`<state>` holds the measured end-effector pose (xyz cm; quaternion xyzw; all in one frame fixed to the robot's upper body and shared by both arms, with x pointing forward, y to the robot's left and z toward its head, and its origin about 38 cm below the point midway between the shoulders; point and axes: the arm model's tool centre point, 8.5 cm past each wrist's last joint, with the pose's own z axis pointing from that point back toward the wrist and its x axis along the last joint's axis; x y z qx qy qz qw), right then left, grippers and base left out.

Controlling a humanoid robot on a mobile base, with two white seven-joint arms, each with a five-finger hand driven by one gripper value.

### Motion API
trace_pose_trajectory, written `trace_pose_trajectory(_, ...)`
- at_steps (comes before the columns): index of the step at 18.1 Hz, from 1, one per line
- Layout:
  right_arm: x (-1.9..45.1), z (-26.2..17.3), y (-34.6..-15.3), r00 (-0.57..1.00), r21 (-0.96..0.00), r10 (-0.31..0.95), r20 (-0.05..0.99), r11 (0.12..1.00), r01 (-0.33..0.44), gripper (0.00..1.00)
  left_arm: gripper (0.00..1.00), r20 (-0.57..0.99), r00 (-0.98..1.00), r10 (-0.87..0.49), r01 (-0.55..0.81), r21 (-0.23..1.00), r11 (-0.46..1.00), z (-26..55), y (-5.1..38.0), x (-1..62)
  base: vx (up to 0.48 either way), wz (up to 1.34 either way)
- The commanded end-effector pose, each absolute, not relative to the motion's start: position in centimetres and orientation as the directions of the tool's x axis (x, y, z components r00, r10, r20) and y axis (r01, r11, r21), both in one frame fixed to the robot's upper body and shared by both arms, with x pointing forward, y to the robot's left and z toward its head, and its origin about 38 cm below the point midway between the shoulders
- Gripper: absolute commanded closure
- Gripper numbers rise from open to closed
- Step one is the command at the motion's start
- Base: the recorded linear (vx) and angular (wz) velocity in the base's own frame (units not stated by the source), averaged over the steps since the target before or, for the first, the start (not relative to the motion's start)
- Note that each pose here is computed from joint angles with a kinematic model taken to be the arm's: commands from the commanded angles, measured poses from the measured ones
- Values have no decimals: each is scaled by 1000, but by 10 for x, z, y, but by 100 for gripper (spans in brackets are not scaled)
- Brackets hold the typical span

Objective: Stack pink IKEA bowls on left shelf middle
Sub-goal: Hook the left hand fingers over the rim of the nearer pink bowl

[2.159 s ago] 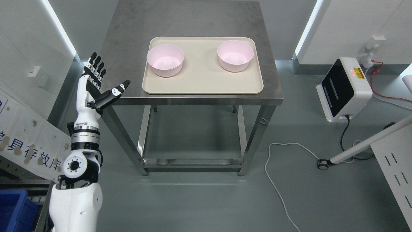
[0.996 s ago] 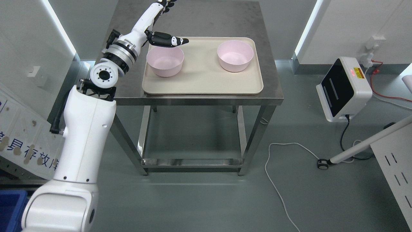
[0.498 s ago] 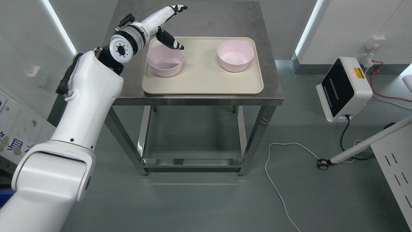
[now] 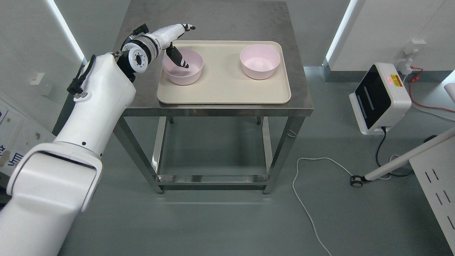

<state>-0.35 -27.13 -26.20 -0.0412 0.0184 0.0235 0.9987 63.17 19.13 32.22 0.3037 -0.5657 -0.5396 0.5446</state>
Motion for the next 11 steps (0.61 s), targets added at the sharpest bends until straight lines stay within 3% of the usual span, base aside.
trace_pose_trajectory(1,-11,-261,-282,999,-99,-13,-29,995,10,0,11,117,-158,-980,329,942,59,290,201,635,0,0)
trace_pose_trajectory(11,-11,-261,-283,1000,-99,-15,-28,995,12,0,28,64,-152,-986,336,942,10,292,182,636,0,0)
